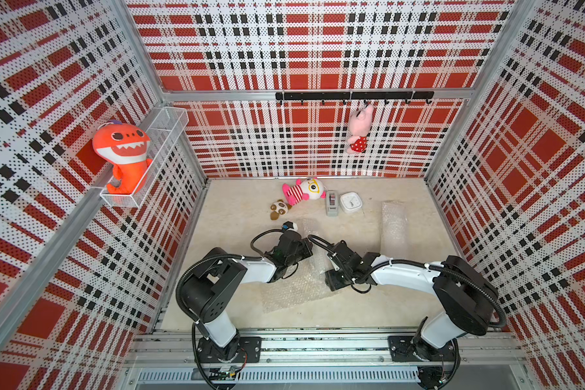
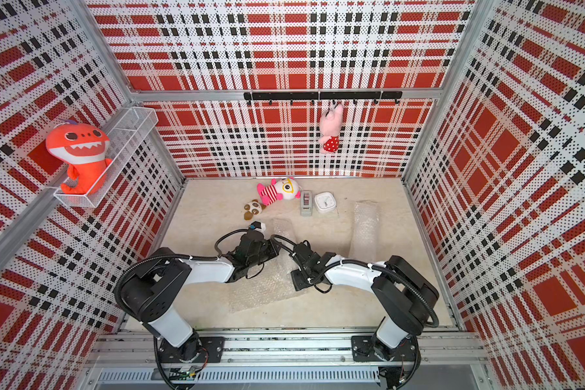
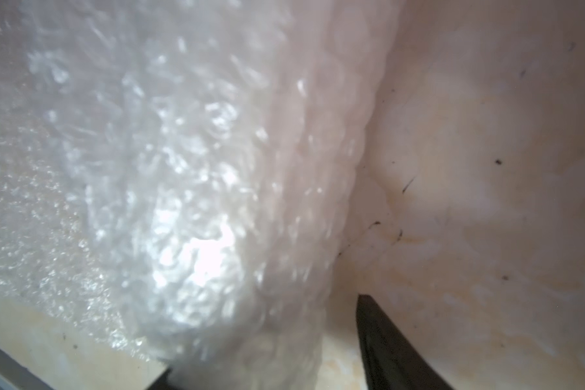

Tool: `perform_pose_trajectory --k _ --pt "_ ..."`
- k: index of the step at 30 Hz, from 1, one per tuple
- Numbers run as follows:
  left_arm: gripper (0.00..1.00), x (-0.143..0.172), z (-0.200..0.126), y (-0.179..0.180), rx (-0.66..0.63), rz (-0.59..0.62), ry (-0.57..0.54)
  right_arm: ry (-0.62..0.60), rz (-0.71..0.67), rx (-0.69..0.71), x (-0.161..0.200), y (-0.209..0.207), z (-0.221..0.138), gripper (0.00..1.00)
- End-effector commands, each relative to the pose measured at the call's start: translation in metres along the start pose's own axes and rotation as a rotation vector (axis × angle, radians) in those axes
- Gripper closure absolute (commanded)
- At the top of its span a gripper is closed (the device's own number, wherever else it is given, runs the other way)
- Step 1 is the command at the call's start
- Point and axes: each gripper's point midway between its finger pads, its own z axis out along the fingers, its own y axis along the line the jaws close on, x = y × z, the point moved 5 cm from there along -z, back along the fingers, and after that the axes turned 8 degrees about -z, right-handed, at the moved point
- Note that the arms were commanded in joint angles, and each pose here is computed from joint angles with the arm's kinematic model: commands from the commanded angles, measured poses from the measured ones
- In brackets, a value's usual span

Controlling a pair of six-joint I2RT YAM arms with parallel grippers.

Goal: Wrap vases in bubble wrap
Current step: Wrap the vase in bubble wrap.

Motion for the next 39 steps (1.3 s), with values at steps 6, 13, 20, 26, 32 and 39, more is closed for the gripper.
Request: perform_pose_trajectory --k 6,13,20,26,32,39 --pt "1.00 0.023 0.007 0.041 -0.164 -0.013 0.045 0.000 -0.035 0.048 0.008 -0.010 -0.003 0.73" --pt "0.92 0.027 0.003 0.045 -0.173 -0.053 0.047 -0.015 -0.047 0.011 0.003 -0.004 -0.002 0.86" --pt "0.60 0.007 -0.024 0.007 -0.047 -0.064 -0.014 -0.020 -0.065 -0.015 -0.003 0.001 0.000 0.90" --pt "0.51 0.003 -0.047 0.013 -0.054 -0.106 -0.063 -0.016 -0.074 -0.026 -0.003 0.003 0.000 0.91" --pt "0.47 0.023 -0.041 -0.033 0.059 -0.071 -0.006 -0.022 -0.078 -0.026 -0.003 0.002 0.000 0.91" --pt "0.46 0.036 -0.015 -0.022 -0.008 -0.054 0.037 -0.024 -0.074 -0.030 0.000 0.002 0.001 0.92"
